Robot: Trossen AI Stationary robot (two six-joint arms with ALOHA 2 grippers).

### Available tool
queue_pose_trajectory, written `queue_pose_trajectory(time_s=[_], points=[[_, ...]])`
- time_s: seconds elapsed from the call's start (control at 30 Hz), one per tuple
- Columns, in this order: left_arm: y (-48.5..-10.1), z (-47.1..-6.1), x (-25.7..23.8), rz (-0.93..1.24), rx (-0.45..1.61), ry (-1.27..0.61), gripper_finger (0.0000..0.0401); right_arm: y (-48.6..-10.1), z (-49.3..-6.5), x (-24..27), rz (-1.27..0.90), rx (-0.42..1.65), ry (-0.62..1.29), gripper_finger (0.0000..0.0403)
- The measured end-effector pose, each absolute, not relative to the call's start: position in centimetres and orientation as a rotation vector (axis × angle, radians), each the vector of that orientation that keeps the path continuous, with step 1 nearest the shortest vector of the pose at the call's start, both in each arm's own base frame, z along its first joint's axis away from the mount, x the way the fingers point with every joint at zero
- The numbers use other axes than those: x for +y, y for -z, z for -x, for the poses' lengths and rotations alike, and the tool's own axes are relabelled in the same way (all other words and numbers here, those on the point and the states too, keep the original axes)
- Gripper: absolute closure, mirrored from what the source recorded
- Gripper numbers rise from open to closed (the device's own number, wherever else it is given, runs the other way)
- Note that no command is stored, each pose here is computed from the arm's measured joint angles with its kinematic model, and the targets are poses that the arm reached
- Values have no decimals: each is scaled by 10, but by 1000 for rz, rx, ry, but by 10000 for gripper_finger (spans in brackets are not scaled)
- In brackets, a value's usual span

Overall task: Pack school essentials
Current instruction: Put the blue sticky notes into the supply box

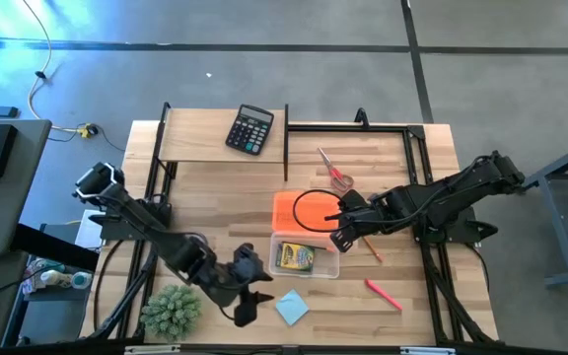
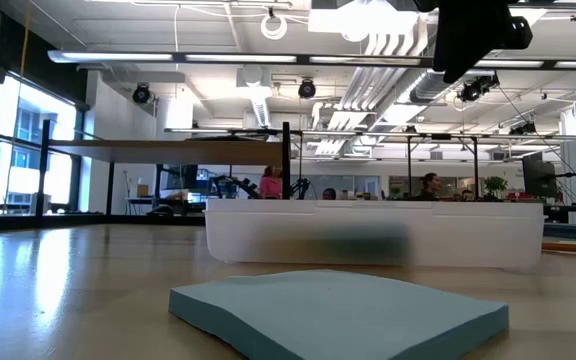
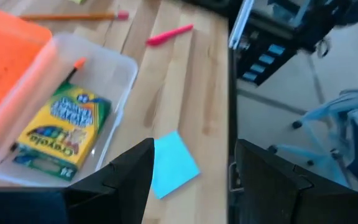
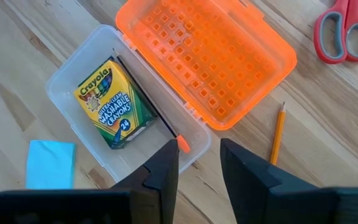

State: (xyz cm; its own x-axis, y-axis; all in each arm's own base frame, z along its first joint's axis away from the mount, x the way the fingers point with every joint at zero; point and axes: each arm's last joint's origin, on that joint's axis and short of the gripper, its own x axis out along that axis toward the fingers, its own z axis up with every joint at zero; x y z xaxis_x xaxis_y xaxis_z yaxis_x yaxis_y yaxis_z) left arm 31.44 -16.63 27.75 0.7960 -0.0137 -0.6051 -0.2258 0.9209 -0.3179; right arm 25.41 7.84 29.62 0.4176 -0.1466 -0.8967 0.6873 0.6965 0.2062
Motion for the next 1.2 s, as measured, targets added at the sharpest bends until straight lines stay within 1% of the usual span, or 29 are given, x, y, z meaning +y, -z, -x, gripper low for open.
queue_pose_trajectory(time_s=[0.23, 0.43, 0.63, 0.87, 0.97, 1.07, 1.2], points=[[-254, -327, -178, 291, 682, -42, 188, -296, -255, 79, -623, 1005, 562, 293], [-246, -331, -188, 57, 688, 106, 188, -297, -256, 79, -626, 1000, 559, 293], [-251, -333, -193, -151, 610, 211, 188, -297, -256, 79, -627, 999, 558, 293], [-253, -335, -194, -233, 578, 319, 184, -297, -256, 79, -627, 999, 558, 293], [-253, -335, -193, -253, 577, 351, 167, -297, -256, 79, -626, 999, 558, 293], [-253, -335, -193, -245, 580, 348, 135, -297, -256, 79, -627, 999, 558, 293], [-253, -338, -188, -124, 597, 296, 85, -297, -256, 79, -627, 999, 558, 293]])
